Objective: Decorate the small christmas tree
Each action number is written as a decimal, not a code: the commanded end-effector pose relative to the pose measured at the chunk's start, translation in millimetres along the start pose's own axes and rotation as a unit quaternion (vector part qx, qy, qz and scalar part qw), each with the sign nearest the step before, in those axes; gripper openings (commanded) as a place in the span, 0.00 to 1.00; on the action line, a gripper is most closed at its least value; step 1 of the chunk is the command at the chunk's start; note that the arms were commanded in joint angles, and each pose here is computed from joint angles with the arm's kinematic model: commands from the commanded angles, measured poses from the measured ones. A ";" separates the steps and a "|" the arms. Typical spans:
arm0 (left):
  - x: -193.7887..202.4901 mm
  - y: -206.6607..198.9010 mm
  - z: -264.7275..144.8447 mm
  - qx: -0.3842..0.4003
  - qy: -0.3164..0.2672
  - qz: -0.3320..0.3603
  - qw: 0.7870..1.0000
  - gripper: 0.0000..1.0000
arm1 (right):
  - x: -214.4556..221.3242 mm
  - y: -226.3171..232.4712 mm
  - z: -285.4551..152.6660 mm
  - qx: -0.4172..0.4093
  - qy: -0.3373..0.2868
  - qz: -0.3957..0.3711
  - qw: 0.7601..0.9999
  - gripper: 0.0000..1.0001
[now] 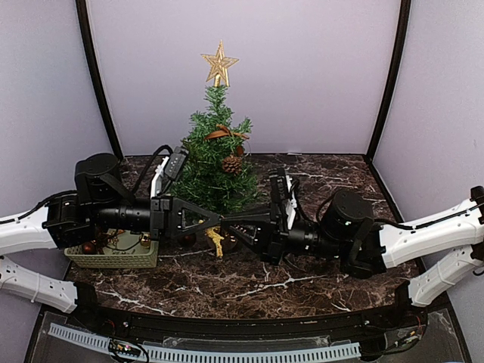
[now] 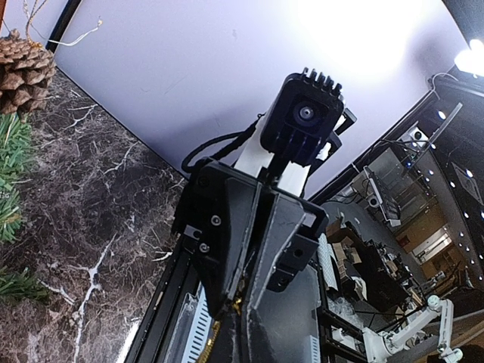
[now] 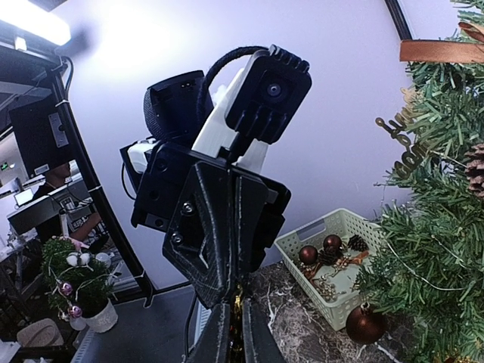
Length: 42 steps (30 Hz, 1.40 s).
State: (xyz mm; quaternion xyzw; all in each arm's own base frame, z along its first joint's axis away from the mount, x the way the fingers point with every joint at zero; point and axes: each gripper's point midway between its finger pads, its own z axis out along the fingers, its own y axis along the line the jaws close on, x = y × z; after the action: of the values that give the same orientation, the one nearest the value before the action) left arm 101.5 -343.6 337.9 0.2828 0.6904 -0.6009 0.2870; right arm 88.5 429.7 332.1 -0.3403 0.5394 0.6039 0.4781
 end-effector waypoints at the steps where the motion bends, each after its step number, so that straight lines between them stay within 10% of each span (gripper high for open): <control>1: -1.9 -5.9 -4.2 0.010 -0.010 0.012 1.000 0.00 | -15.4 4.6 1.4 -0.012 -0.020 0.001 1.000 0.02; 8: -2.5 -3.1 -6.3 -0.003 -0.010 0.018 1.000 0.04 | -23.5 4.8 -0.9 -0.012 -0.028 0.006 1.000 0.00; 17: -20.5 1.3 -36.4 -0.074 -0.047 0.055 0.995 0.52 | -31.1 -17.4 -21.8 0.051 -0.022 0.014 0.998 0.00; 42: -45.9 55.5 -75.5 -0.219 -0.071 0.015 0.973 0.60 | -26.3 -102.3 -74.2 0.149 0.111 0.040 0.982 0.00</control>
State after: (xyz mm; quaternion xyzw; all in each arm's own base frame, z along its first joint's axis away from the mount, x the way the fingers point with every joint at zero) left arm 157.8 -283.9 337.6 0.2017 0.7622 -0.4750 0.3909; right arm 181.8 348.2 297.4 -0.2765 0.6946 0.4835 0.4553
